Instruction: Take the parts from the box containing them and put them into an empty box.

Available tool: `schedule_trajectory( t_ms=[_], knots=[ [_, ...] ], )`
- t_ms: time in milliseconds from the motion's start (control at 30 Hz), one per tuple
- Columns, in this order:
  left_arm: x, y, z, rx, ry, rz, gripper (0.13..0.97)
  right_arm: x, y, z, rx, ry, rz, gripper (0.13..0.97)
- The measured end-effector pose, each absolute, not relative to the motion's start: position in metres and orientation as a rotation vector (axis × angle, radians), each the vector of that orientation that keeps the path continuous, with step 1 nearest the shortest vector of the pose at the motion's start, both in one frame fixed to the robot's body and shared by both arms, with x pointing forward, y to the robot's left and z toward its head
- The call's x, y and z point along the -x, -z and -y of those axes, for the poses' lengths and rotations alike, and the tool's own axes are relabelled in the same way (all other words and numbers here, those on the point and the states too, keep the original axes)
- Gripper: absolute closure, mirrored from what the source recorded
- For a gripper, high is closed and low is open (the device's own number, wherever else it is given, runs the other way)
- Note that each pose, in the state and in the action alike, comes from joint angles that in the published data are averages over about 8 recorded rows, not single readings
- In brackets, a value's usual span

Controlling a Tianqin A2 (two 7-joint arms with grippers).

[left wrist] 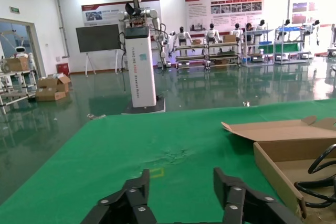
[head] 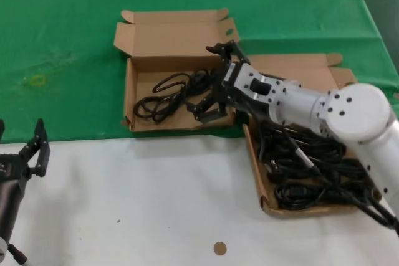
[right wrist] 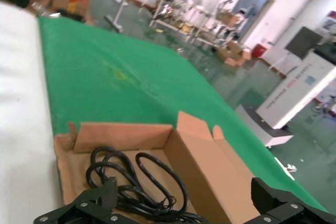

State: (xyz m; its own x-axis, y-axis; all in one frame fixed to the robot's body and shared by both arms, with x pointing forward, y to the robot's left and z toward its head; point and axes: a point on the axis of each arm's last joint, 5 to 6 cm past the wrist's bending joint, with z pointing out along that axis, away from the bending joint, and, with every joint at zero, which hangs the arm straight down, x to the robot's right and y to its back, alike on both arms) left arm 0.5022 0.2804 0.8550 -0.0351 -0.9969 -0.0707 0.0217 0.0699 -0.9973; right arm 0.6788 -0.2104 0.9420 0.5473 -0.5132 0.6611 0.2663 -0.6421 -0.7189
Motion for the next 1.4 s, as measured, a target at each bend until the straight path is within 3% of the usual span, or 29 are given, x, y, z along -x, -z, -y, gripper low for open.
schedule_trajectory(
  t_ms=[133,267,533,833,1133,1400],
  knots=[
    [-0.502,-0.855,-0.28,1.125,1.193,-1.253,0.643,-0.669,-0.933,0.212,1.894,1.179,-0.264,0.217],
    [-0.502,-0.855,-0.28,1.125,1.193,-1.253,0.643,-0.659,-0.924,0.215,1.842,1.182,-0.329,0.172],
    [-0.502,-0.855,-0.28,1.125,1.193,-1.253,0.418,-0.638,-0.907,0.222,1.74,1.186,-0.462,0.145],
    [-0.502,-0.855,-0.28,1.125,1.193,-1.253,0.251,-0.612,-0.891,0.232,1.629,1.193,-0.614,0.13],
    [-0.502,-0.855,-0.28,1.125,1.193,-1.253,0.155,-0.584,-0.877,0.244,1.521,1.204,-0.766,0.13],
    [-0.502,-0.855,-0.28,1.125,1.193,-1.253,0.143,-0.558,-0.867,0.256,1.428,1.215,-0.899,0.13]
  ],
)
